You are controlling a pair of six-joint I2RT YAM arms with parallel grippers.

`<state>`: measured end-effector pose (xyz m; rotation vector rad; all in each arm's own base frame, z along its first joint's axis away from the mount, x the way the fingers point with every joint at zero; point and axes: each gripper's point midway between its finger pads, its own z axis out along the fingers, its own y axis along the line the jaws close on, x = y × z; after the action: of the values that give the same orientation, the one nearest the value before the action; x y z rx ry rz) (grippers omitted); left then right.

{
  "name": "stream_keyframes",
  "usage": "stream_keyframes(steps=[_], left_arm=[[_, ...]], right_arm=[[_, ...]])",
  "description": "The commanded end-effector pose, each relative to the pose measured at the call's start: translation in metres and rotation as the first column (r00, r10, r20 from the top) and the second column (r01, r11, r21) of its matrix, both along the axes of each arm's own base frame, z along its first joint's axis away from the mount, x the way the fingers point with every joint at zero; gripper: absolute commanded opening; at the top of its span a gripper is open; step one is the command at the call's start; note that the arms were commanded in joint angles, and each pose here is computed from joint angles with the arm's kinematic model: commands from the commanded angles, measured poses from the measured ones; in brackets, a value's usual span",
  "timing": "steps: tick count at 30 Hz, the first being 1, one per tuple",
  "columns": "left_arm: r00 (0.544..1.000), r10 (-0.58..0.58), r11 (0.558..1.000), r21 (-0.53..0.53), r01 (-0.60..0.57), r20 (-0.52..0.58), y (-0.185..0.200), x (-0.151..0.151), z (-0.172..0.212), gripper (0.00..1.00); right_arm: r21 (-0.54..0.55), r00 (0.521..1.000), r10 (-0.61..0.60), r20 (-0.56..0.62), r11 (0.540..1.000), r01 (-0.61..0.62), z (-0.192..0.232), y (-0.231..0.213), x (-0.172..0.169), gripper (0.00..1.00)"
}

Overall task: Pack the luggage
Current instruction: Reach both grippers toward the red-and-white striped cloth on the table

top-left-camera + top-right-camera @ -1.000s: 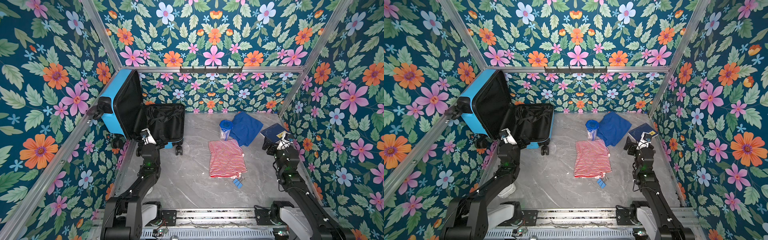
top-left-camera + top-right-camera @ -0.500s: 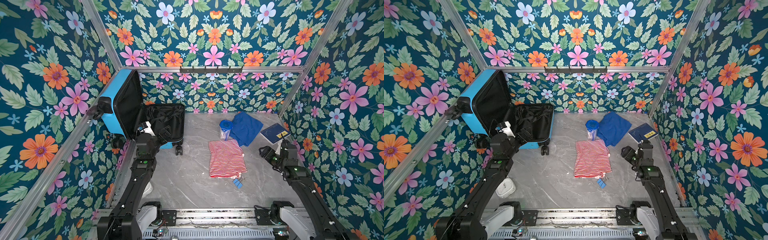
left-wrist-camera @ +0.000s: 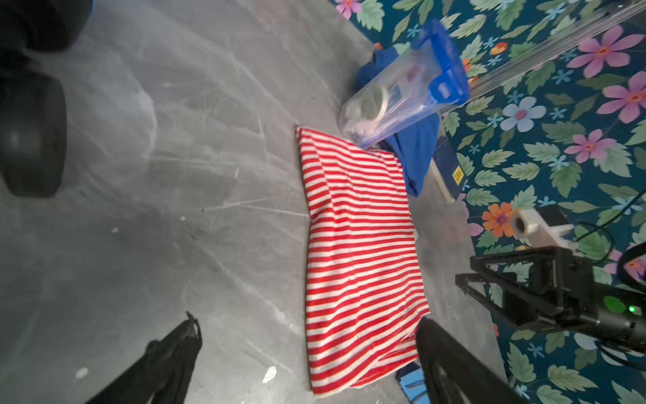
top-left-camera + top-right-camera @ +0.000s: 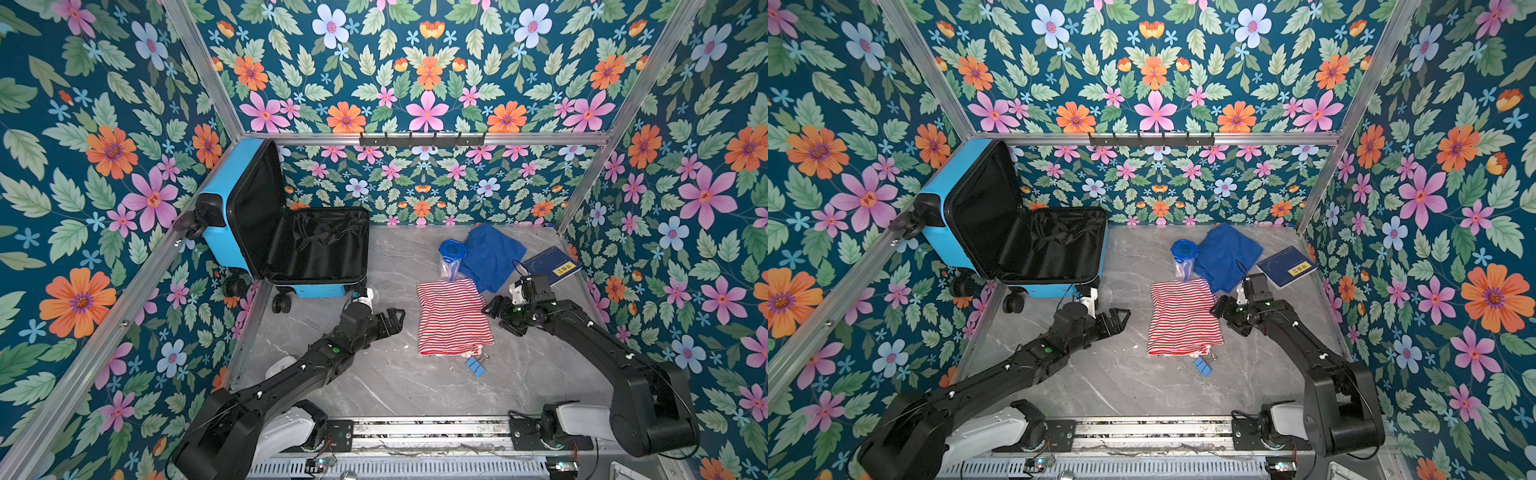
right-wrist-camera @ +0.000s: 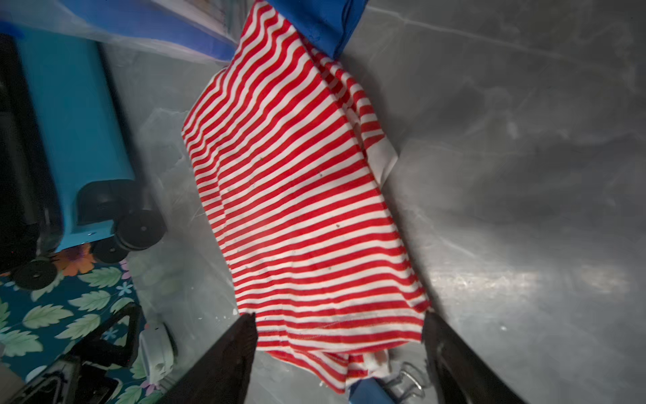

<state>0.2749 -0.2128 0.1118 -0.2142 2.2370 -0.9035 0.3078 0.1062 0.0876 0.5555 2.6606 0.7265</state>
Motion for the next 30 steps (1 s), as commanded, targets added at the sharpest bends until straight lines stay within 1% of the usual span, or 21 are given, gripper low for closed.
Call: stream_keyframes(steps=[1, 7, 10, 13, 15, 20, 24, 26, 30], left_arm=[[0.999, 0.040, 0.990, -0.137, -0.037, 0.015, -0.015, 0.013, 0.007, 1.00], [1.000, 0.003, 0.979, -0.204, -0.008, -0.026, -0.032, 0.014, -0.006, 1.00], [1.000, 0.007, 0.978, -0.209, -0.012, -0.025, -0.031, 0.014, -0.007, 1.00], [1.000, 0.013, 0.981, -0.195, -0.017, -0.022, -0.027, 0.012, -0.006, 1.00], [0.999, 0.027, 0.984, -0.174, -0.030, -0.018, -0.022, 0.012, -0.005, 1.00], [0.997, 0.074, 0.990, -0.116, -0.074, -0.010, -0.003, 0.013, -0.002, 1.00], [0.994, 0.105, 0.991, -0.087, -0.105, 0.004, 0.016, 0.013, 0.003, 1.00], [0.993, 0.120, 0.990, -0.070, -0.119, 0.017, 0.025, 0.012, 0.008, 1.00], [0.989, 0.147, 0.988, -0.057, -0.146, 0.020, 0.041, 0.008, 0.010, 1.00]], right_arm=[[-0.101, 0.999, 0.031, -0.024, 0.994, -0.033, -0.015, -0.009, 0.012, 0.76], [-0.139, 0.994, 0.075, -0.077, 0.987, -0.085, -0.037, -0.007, 0.037, 0.76], [-0.134, 0.991, 0.085, -0.103, 0.986, -0.098, -0.050, -0.005, 0.042, 0.75], [-0.119, 0.989, 0.101, -0.111, 0.986, -0.115, -0.054, 0.003, 0.047, 0.73], [-0.111, 0.986, 0.121, -0.115, 0.985, -0.134, -0.056, 0.011, 0.048, 0.69], [-0.101, 0.978, 0.148, -0.146, 0.981, -0.164, -0.064, 0.032, 0.045, 0.50], [-0.101, 0.974, 0.168, -0.150, 0.978, -0.184, -0.061, 0.052, 0.037, 0.38], [-0.103, 0.971, 0.187, -0.147, 0.974, -0.203, -0.058, 0.066, 0.030, 0.34], [-0.110, 0.959, 0.239, -0.151, 0.960, -0.256, -0.056, 0.098, 0.013, 0.29]])
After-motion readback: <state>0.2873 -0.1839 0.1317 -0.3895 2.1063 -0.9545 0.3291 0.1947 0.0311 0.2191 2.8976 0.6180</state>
